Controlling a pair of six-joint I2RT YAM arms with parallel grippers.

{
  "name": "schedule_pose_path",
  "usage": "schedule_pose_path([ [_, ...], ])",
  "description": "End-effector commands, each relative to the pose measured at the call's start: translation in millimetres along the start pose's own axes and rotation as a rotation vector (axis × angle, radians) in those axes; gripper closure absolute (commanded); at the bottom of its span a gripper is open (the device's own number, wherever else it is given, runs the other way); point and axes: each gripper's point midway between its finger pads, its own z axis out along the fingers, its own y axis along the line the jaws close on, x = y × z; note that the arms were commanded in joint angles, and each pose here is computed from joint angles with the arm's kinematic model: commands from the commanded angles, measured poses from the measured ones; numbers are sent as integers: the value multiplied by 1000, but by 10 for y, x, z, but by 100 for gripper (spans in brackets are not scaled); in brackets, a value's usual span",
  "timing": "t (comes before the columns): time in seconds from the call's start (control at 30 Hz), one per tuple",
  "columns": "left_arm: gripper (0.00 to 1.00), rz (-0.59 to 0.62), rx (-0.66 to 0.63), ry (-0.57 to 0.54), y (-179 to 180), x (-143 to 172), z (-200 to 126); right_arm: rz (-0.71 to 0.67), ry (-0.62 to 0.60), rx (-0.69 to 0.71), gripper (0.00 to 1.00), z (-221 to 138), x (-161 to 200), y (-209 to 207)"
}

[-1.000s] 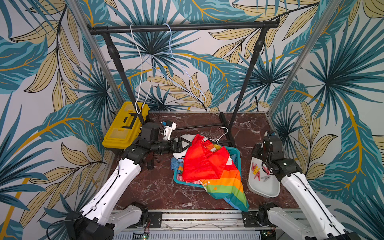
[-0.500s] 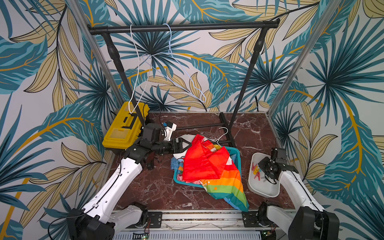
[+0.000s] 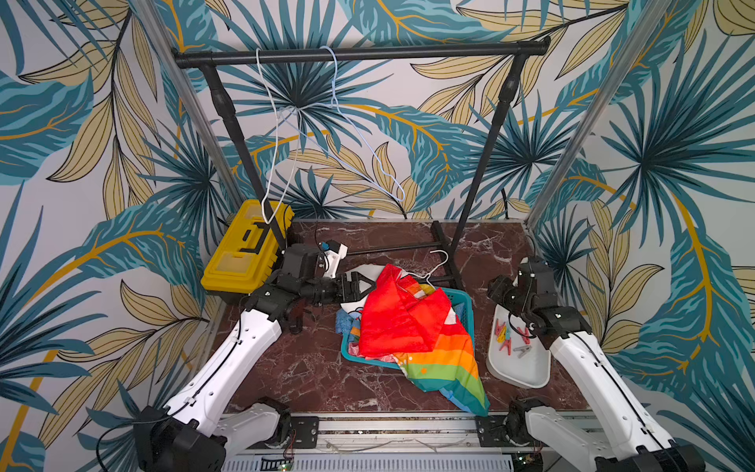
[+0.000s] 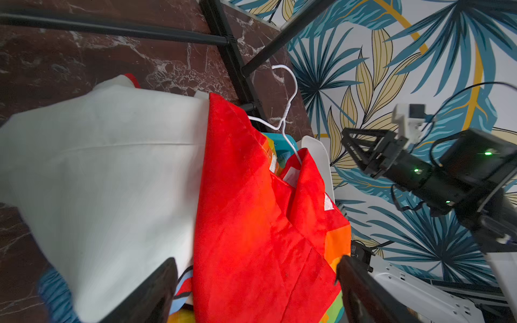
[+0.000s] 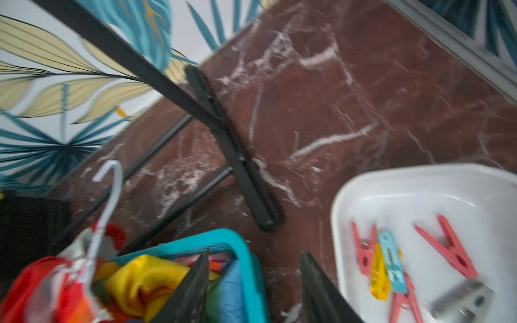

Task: Remove the clothespins securing jackets to the hanger
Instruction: Place the clothespin in the storage box, then remove the jacket from the hanger.

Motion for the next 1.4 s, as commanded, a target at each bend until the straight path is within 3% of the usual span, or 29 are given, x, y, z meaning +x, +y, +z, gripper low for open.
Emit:
schedule_pose_path([
  [0.0, 10, 19, -32, -4, 83, 8, 64, -27, 67, -92, 42, 87, 64, 334],
  [0.1, 10, 27, -39, -10, 71, 19, 59, -32, 107, -175, 37, 213, 103, 713],
  [0.23, 10, 33, -49, -19, 78, 27, 45, -17, 193, -251, 38, 464, 279, 1091],
  [0.6, 10, 46, -57, -10, 112, 59, 70, -67, 245, -249, 40, 754, 544, 1500],
  [1.0, 10, 55, -45, -6, 78, 42, 73, -89, 296, -218, 69, 829, 679, 1602],
  [1.1, 10, 64, -75, -24, 125, 8, 69, -97, 306, -236, 76, 753, 701, 1643],
  [1.23, 9, 84, -66, -18, 69, -12, 101, -152, 295, -252, 98, 587, 712, 1710],
  [1.37, 9, 167, -115, -37, -10, -91, 111, -262, 262, -286, 100, 328, 696, 1834],
])
